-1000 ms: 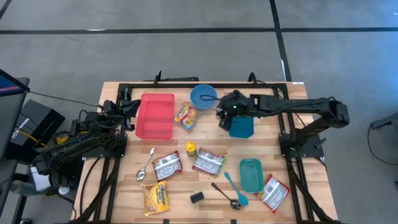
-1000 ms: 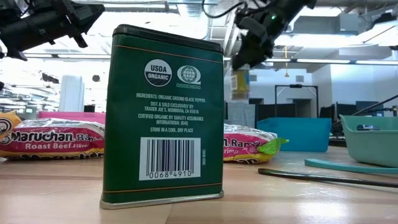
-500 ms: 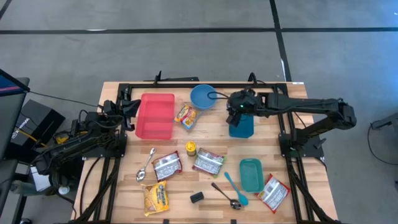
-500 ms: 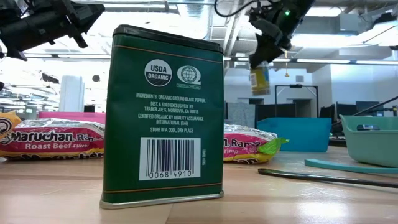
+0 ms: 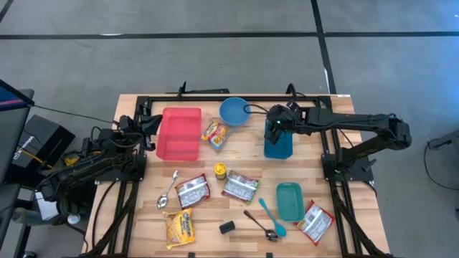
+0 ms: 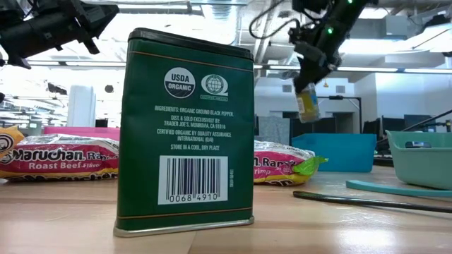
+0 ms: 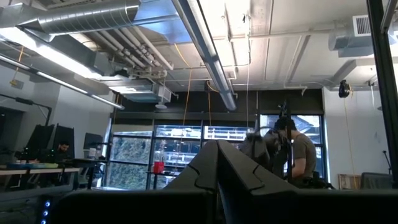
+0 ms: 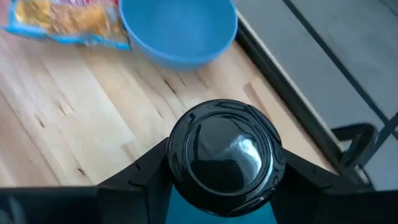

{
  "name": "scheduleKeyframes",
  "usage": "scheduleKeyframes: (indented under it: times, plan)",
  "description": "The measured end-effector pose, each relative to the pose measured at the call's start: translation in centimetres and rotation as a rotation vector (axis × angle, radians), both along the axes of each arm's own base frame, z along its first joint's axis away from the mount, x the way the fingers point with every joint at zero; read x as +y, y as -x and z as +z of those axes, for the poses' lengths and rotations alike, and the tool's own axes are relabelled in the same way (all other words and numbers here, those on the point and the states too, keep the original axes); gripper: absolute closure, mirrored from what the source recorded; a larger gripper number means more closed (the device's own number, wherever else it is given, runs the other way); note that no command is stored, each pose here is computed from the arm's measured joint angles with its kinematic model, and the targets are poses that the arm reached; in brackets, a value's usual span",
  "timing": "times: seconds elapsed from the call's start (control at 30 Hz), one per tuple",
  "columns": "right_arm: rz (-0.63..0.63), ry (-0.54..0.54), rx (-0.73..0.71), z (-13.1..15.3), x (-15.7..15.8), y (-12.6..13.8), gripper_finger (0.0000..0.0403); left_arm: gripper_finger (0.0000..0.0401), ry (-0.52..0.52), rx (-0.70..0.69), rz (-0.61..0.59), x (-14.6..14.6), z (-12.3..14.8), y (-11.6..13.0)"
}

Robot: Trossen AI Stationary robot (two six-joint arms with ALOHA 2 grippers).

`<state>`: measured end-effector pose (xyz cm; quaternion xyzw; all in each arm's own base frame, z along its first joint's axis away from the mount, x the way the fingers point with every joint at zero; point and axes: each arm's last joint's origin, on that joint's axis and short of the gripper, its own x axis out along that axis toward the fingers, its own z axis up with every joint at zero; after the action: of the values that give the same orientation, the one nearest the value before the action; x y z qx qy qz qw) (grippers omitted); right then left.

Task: Pick & Place Food Item
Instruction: Put the black seasoning bottle into the blue bin

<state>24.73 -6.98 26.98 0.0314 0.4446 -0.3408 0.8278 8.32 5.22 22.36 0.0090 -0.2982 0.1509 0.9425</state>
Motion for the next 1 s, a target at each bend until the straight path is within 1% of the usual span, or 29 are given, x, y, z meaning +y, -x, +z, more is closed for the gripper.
scheduleKeyframes:
  times: [0.1,0.27,0.43,0.6,0.9,1.0]
  plan:
    - [-0.019,0.019,-0.011,-1.4,0.1,0.8,0.0205,0.0401,0.0,0.0,0.0,0.0,0.0,0.0]
    - [-0.061,0.02,-0.08,-2.8,0.0,2.6,0.0205,0.0401,0.0,0.0,0.0,0.0,0.0,0.0]
    - [-0.104,-0.012,-0.149,-4.0,-0.3,4.3,0.0205,0.0401,0.0,0.0,0.0,0.0,0.0,0.0]
    - [-0.117,-0.044,-0.207,-5.0,-0.7,5.0,0.0205,0.0401,0.0,0.0,0.0,0.0,0.0,0.0]
    - [-0.197,-0.063,-0.176,-6.6,-2.2,5.7,0.0205,0.0401,0.001,0.001,0.0,0.0,0.0,0.0]
    - [-0.2,-0.083,-0.199,-7.2,-2.5,5.9,0.0205,0.0401,0.001,0.002,0.0,0.0,0.0,0.0]
